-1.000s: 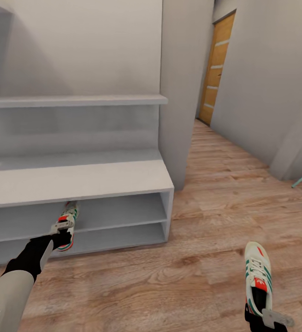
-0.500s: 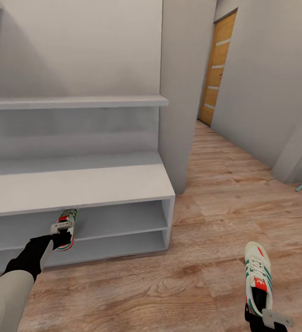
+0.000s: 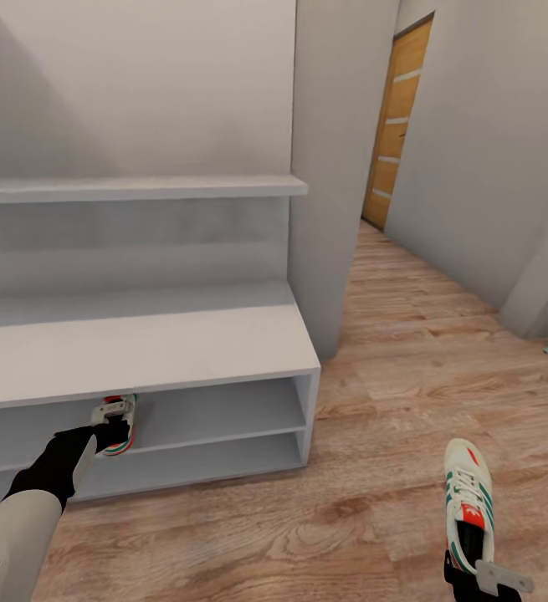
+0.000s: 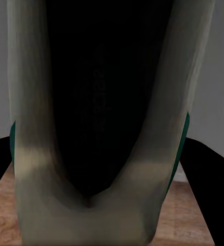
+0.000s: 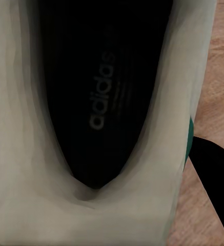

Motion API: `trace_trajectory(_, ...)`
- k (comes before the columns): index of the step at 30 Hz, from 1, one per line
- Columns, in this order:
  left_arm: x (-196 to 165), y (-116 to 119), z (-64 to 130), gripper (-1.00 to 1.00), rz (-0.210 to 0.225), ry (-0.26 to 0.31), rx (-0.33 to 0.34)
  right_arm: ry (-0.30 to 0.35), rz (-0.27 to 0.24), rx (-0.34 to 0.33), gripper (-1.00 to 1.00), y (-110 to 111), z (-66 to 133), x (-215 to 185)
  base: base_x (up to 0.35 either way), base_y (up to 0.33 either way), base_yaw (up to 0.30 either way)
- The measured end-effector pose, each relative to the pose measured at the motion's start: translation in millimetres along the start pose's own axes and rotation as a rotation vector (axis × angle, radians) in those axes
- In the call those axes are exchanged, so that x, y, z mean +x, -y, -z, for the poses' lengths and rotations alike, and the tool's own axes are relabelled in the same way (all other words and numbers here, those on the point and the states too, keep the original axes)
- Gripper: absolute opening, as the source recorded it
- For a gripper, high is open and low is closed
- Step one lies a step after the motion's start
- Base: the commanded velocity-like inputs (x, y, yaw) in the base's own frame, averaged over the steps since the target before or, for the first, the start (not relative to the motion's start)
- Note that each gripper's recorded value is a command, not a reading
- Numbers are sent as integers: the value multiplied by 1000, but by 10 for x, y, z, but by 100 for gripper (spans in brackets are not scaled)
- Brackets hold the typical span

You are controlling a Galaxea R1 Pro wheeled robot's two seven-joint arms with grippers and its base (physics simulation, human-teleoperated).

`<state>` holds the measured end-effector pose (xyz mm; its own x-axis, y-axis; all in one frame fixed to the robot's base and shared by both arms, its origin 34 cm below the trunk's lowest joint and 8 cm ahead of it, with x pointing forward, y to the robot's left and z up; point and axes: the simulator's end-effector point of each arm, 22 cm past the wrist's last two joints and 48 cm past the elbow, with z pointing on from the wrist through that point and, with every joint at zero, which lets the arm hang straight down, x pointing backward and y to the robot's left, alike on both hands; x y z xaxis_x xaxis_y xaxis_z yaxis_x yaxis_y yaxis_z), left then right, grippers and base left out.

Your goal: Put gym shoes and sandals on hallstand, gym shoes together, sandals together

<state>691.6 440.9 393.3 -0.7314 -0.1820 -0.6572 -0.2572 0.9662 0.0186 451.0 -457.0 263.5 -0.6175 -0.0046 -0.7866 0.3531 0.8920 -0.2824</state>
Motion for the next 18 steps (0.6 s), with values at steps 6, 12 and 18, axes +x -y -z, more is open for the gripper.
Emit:
trace_trajectory(6,0,1,-1,-100,0,0,0,0,0,0,-100,1,0,1,11,0,0)
trace_trajectory(12,-3,-1,1,-100,0,1,0,0,-1,1,-100,2,0,-1,75,0,0)
trace_trajectory(18,0,-3,0,-100,0,0,-1,0,0,0,-100,1,0,0,85,0,0)
